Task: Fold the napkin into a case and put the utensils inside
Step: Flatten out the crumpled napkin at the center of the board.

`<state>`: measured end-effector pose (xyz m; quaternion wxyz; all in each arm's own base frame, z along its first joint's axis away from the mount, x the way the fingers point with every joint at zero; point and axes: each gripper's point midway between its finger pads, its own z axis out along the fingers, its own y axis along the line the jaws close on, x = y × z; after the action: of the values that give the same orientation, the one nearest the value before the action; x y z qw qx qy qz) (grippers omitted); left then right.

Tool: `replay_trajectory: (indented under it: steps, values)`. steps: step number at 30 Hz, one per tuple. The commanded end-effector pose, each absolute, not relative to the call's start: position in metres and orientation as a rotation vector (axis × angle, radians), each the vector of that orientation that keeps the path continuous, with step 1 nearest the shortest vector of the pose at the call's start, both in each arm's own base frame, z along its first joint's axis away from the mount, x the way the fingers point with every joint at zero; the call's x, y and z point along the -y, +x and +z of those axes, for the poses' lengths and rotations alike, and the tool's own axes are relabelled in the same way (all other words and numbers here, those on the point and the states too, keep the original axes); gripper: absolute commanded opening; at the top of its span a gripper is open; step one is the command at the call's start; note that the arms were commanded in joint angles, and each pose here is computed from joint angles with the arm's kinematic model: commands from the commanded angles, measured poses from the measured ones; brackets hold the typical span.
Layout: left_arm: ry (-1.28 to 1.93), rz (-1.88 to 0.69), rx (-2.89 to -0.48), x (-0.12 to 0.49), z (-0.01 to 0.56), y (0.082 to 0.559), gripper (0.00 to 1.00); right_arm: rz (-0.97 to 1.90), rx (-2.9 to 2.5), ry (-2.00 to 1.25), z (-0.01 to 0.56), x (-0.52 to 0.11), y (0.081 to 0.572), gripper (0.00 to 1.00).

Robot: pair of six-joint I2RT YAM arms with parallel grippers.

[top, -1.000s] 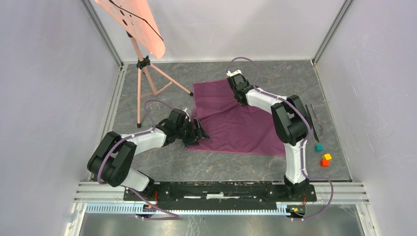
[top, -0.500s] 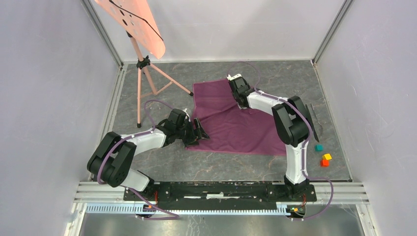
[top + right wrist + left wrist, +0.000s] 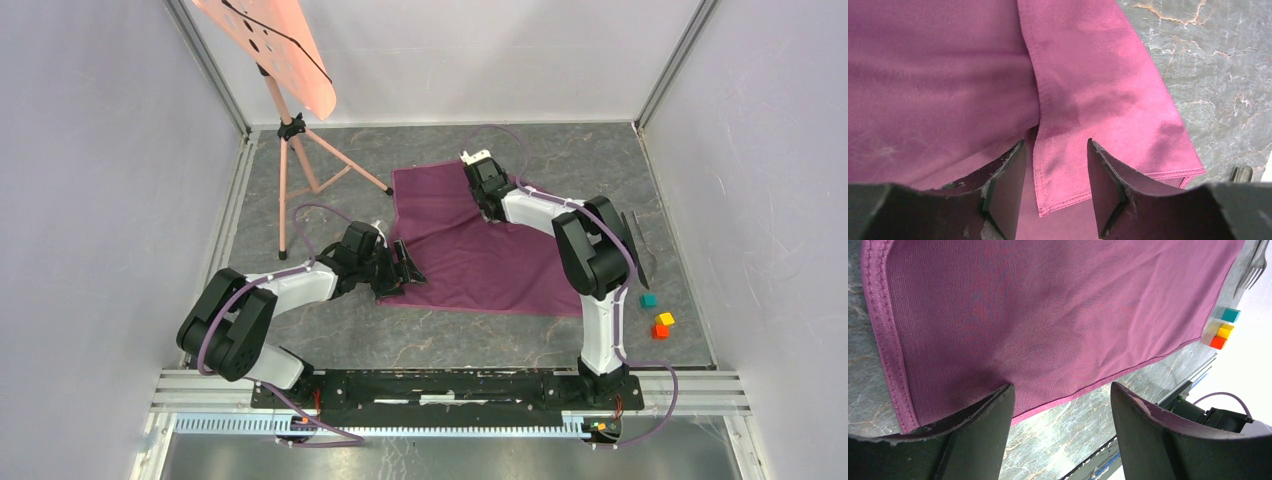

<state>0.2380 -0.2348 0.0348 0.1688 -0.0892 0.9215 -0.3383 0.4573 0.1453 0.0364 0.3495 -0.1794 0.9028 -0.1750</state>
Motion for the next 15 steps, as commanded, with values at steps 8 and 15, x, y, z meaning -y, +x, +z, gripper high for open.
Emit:
replay_trajectory:
  steps: [8, 15]
  values:
    - [-0.345, -0.782, -2.719, 0.211, -0.003, 0.224, 0.79, -0.718, -2.237, -0.347, 0.053, -0.115, 0.487, 0.49]
    - [-0.346, -0.745, -2.751, 0.207, -0.014, 0.221, 0.8, -0.972, -2.076, -0.231, 0.104, -0.07, 0.528, 0.52]
